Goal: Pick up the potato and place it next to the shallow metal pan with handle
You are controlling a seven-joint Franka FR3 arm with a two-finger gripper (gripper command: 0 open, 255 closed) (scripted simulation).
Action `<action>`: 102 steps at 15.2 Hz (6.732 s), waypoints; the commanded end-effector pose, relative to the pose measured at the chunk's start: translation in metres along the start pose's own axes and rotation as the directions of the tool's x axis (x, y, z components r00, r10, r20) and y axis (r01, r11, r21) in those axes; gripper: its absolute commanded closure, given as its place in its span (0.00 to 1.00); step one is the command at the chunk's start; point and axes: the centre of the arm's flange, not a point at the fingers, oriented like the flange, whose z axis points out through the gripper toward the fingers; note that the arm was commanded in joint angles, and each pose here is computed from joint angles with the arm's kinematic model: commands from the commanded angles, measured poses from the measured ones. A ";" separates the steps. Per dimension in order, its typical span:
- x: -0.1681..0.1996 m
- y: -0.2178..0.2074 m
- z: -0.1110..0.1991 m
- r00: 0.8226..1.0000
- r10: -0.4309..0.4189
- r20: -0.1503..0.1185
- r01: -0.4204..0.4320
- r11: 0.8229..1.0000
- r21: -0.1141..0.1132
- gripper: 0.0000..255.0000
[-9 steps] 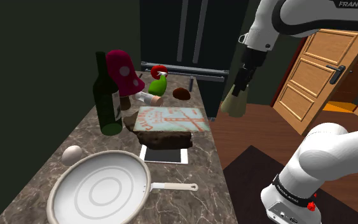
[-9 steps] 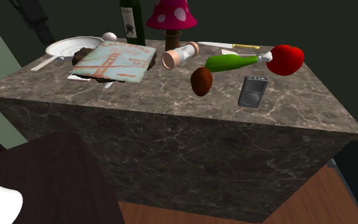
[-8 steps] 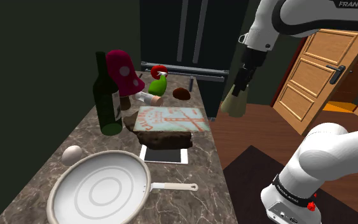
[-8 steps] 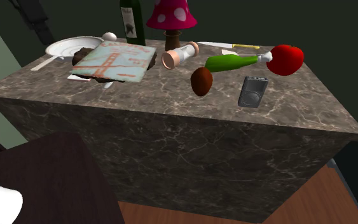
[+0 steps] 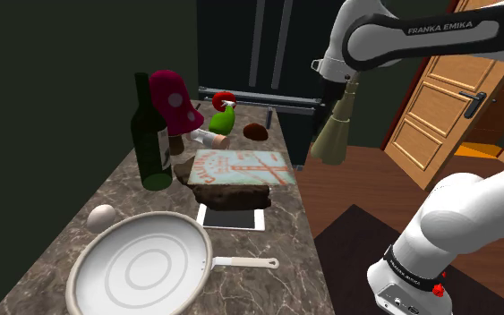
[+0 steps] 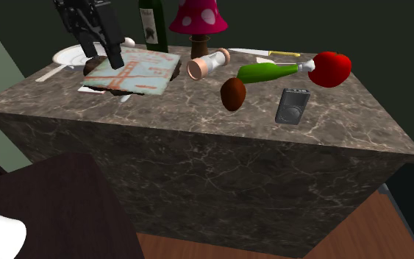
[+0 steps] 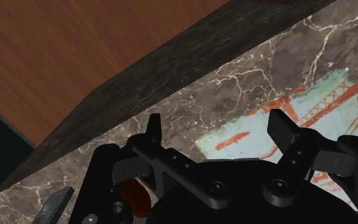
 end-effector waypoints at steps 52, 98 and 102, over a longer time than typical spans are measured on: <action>0.236 0.099 0.141 0.883 -0.464 0.078 0.466 0.840 -0.279 1.00; 0.065 -0.128 0.004 0.883 -0.464 0.078 0.466 0.840 -0.279 1.00; 0.033 -0.170 0.002 0.883 -0.464 0.078 0.466 0.840 -0.279 1.00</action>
